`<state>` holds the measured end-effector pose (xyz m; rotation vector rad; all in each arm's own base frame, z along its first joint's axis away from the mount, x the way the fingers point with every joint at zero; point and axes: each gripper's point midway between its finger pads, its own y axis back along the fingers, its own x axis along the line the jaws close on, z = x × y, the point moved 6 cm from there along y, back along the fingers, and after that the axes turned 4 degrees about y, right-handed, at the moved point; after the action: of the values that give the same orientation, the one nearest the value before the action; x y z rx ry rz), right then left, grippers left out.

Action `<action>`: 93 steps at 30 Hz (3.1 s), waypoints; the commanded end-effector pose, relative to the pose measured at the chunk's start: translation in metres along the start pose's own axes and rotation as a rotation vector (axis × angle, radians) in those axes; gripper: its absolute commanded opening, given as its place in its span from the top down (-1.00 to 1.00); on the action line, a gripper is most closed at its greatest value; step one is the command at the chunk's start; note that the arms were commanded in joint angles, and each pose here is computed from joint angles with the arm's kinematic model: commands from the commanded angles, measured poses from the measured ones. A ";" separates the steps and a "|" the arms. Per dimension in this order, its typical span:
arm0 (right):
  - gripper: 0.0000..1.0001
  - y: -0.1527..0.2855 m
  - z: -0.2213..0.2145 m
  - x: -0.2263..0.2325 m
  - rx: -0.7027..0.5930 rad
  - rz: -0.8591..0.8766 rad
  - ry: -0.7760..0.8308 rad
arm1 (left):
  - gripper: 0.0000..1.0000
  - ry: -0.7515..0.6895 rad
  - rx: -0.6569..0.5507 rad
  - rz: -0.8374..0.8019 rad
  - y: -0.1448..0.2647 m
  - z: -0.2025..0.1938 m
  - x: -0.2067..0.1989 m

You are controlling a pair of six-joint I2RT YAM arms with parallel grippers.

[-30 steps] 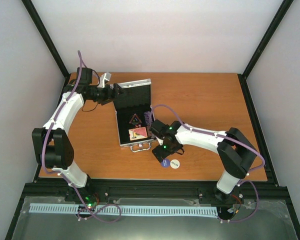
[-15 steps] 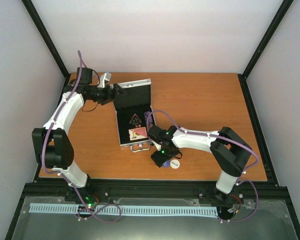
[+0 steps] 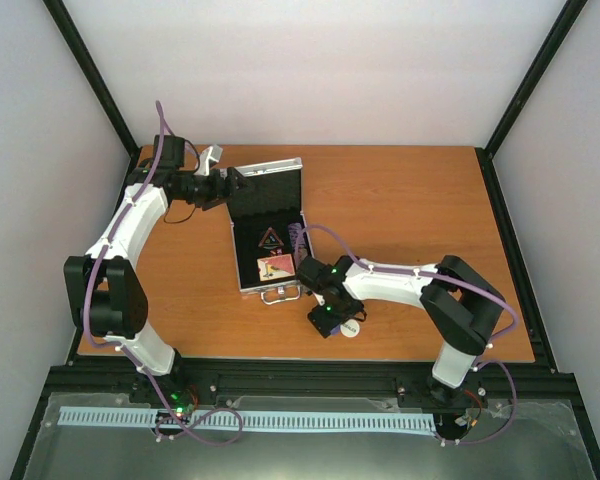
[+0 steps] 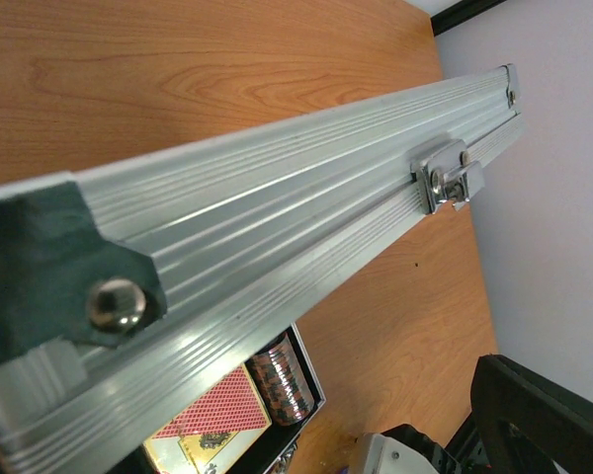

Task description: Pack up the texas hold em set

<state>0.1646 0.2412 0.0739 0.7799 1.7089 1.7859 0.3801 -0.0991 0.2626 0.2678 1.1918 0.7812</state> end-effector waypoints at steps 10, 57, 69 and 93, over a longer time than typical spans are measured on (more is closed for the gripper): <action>-0.56 -0.007 0.000 0.021 0.050 -0.031 0.044 | -0.99 -0.046 -0.022 -0.006 0.001 0.012 -0.007; 0.33 0.075 0.186 0.022 -0.314 -0.099 0.144 | -1.00 -0.061 -0.029 -0.001 0.005 0.012 -0.010; -0.16 0.044 0.209 0.008 -0.281 -0.061 0.138 | -0.99 -0.062 -0.022 0.003 0.003 0.012 -0.007; -1.00 0.062 0.055 -0.014 -0.179 0.004 -0.108 | -0.99 -0.061 -0.025 0.004 0.002 0.014 -0.007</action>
<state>0.2356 0.2873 0.1598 0.6526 1.4350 1.9081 0.3847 -0.0974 0.2620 0.2857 1.1853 0.8019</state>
